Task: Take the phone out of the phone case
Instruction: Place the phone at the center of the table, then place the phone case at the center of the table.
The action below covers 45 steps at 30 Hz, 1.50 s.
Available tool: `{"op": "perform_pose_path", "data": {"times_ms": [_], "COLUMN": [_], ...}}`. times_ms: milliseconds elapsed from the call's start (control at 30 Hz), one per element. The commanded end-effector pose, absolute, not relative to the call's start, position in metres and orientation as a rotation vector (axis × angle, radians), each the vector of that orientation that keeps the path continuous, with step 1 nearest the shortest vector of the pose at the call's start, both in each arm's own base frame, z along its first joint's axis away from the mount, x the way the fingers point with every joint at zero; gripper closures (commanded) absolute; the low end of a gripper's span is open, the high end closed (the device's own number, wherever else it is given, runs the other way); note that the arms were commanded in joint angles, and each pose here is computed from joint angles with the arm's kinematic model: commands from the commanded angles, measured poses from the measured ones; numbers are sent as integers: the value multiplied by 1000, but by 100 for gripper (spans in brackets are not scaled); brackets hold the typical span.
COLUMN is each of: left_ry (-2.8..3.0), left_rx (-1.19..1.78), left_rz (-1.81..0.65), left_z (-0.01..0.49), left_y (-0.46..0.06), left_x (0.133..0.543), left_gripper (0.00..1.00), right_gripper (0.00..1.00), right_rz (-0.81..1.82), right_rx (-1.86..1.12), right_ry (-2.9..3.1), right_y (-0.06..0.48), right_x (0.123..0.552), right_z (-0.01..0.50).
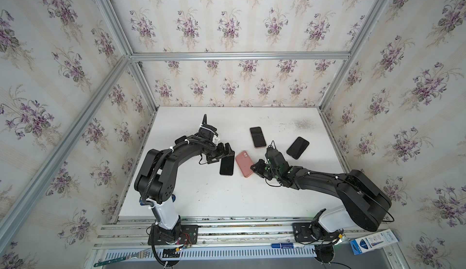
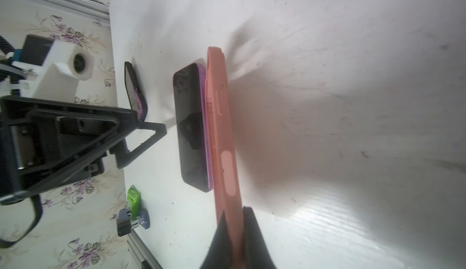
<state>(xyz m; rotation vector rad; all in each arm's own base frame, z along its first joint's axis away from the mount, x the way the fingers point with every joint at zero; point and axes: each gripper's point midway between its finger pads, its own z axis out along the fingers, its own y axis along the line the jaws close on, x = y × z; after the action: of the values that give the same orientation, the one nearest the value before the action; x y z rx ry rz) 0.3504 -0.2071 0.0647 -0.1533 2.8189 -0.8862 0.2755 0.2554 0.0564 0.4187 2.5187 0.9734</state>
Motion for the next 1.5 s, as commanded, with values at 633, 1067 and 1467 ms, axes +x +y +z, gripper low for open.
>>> {"op": "perform_pose_path", "data": {"times_ms": [633,1067,1467], "left_ry": [2665,2666,2588], "left_rx": [-75,-98,-84], "left_rz": [-891,-895,-891], "left_z": [137,137,165], "left_y": [-185,-180,-180], "left_x": [331,335,343], "left_gripper": [1,1,1], "right_gripper": [100,27,0], "right_rz": [969,929,503], "right_rx": [666,644,371], "right_ry": [2246,2363,2555], "right_y": [297,294,231], "right_x": [307,284,250], "right_z": [25,23,93]}}
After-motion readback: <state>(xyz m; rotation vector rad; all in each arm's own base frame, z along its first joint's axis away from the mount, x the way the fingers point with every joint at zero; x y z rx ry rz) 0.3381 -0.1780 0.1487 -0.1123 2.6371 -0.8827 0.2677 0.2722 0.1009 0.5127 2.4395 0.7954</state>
